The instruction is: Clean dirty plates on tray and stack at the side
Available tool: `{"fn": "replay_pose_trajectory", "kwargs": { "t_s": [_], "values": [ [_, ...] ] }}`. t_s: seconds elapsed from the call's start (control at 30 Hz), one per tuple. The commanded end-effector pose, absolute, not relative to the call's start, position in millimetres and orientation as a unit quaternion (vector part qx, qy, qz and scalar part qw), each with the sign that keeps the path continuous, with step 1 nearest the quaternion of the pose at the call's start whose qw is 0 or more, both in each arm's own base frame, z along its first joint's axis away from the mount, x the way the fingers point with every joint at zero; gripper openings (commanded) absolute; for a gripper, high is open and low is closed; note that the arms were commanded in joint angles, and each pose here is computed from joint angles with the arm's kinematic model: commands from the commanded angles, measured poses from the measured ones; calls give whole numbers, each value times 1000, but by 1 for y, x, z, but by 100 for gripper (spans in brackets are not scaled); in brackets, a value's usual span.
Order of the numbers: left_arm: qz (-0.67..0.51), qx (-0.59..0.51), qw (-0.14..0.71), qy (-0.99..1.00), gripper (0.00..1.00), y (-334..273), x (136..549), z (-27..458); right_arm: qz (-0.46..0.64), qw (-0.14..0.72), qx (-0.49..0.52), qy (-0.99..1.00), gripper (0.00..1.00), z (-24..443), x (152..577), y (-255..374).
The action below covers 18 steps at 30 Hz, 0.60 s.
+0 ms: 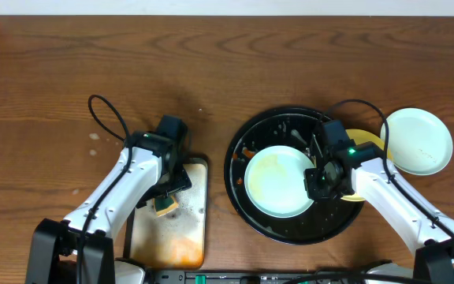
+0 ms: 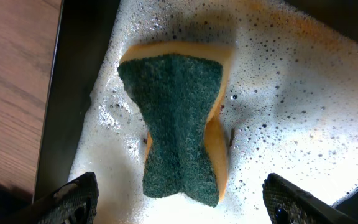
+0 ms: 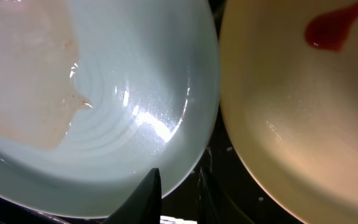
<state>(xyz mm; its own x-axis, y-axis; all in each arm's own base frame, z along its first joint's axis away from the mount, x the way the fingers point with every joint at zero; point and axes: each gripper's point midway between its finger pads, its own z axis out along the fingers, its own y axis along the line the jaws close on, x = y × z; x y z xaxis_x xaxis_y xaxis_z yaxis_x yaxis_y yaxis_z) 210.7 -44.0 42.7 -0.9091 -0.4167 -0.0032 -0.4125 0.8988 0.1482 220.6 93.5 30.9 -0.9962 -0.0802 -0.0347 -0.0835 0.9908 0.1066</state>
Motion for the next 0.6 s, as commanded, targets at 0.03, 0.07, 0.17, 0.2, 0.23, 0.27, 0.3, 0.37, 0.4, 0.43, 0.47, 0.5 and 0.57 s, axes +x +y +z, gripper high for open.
{"fn": "replay_pose_trajectory", "kwargs": {
  "t_s": [0.03,0.07,0.17,0.2,0.23,0.27,0.3,0.37,0.4,0.43,0.47,0.5,0.57],
  "values": [
    [-77,212,15,-974,85,-41,209,42,53,29,-5,998,19,27,225,90],
    [-77,212,15,-974,86,-41,209,42,54,32,-1,998,19,24,225,90],
    [-77,212,15,-974,86,-41,209,42,51,42,12,998,19,13,225,87],
    [-77,212,15,-974,86,-41,209,42,48,47,19,998,19,9,225,85],
    [-77,212,15,-974,86,-41,209,42,46,50,21,997,19,6,225,84],
    [-77,212,15,-974,86,-41,209,42,47,53,22,997,19,5,225,85],
    [-77,212,15,-974,86,-41,209,42,49,56,25,997,19,3,226,85],
    [-77,212,15,-974,86,-41,209,42,53,59,28,996,19,3,227,86],
    [-77,212,15,-974,86,-41,209,42,57,61,27,996,19,3,229,88],
    [-77,212,15,-974,86,-41,209,42,69,62,16,996,19,4,229,92],
    [-77,212,15,-974,86,-41,209,42,88,62,-3,994,19,5,229,99],
    [-77,212,15,-974,86,-41,209,42,109,63,-27,992,19,7,229,107],
    [-77,212,15,-974,86,-41,209,42,145,65,-71,985,18,11,229,121]
  ]
}}
